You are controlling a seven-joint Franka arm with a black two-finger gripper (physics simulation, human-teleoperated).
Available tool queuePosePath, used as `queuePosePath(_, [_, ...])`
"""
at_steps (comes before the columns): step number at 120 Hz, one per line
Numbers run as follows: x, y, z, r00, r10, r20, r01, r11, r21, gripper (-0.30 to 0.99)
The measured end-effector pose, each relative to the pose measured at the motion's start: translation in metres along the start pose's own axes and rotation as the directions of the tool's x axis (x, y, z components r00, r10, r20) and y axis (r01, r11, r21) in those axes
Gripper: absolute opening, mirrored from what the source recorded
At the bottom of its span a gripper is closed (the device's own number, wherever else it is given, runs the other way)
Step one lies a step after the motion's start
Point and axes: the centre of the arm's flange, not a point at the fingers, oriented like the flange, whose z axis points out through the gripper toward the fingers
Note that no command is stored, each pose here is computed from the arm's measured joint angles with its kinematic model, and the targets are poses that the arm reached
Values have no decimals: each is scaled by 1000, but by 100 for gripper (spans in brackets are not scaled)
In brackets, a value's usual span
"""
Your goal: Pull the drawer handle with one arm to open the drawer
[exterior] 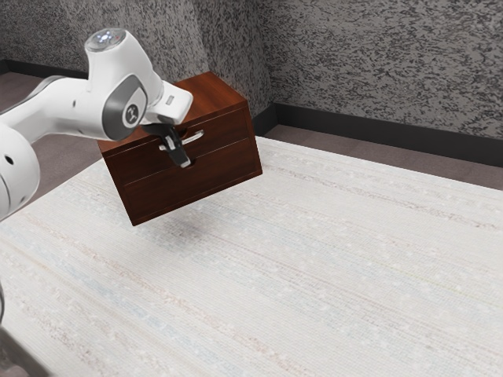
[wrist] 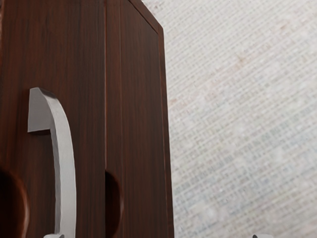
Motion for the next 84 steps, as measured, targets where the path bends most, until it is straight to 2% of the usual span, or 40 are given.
queuePosePath(30, [-3, -6, -1, 1000, -20, 1, 20, 1000, 18, 56])
queuePosePath(66, [-4, -4, 1, 999, -44, -2, 44, 999, 16, 42])
queuePosePath(84, [-4, 2, 6, 999, -52, -5, 52, 998, 16, 48])
